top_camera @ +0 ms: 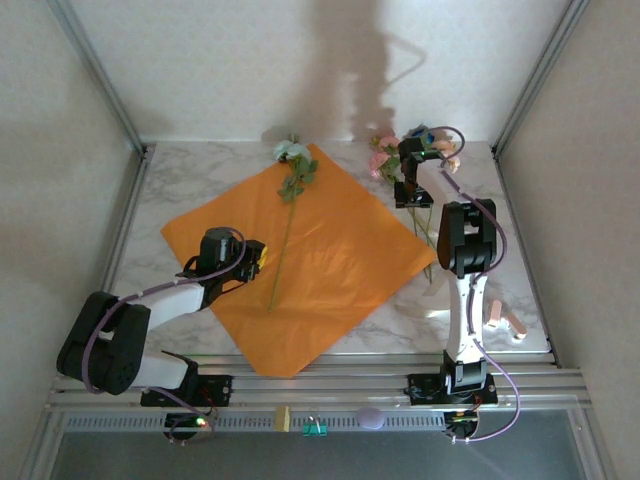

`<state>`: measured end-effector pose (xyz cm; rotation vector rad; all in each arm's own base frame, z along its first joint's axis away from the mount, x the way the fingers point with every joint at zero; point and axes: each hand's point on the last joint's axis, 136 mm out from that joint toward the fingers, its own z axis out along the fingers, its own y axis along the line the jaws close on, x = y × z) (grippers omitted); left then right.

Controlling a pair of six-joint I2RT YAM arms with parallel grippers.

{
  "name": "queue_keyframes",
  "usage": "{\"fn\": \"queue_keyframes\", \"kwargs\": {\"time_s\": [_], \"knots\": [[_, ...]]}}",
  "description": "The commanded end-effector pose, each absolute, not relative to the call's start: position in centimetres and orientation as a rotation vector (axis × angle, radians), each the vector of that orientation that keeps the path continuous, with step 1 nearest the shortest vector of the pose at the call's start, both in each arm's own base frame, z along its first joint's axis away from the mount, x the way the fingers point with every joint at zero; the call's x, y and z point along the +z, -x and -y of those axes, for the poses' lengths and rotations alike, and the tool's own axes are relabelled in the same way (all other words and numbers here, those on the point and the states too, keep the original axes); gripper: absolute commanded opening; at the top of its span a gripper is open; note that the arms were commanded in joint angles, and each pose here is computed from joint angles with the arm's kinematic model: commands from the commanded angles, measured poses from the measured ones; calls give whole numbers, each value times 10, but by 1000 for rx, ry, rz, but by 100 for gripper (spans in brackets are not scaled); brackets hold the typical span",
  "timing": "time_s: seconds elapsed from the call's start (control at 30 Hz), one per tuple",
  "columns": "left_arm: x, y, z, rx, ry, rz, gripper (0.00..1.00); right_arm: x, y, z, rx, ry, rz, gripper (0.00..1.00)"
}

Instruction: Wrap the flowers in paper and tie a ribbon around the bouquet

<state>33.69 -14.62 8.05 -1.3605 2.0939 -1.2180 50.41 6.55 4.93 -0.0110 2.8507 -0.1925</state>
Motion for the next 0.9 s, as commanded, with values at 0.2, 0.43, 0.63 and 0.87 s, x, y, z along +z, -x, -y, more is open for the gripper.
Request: {"fn": "queue_keyframes", "kwargs": {"time_s": [0.2, 0.43, 0.63, 0.87], "knots": [[76, -336, 152, -1215, 1357, -2134, 23, 32, -503, -70, -323, 133, -2901, 35], [76, -335, 151, -1213, 1357, -2135, 23, 29, -507, -67, -358, 176, -2893, 28], [73, -333, 151, -1210, 1359, -2141, 22, 37, -510, -71, -390, 209, -2860, 7], [71, -331, 150, -1206, 1357, -2145, 22, 92, -523, -68, -483, 221, -2696, 0]]}}
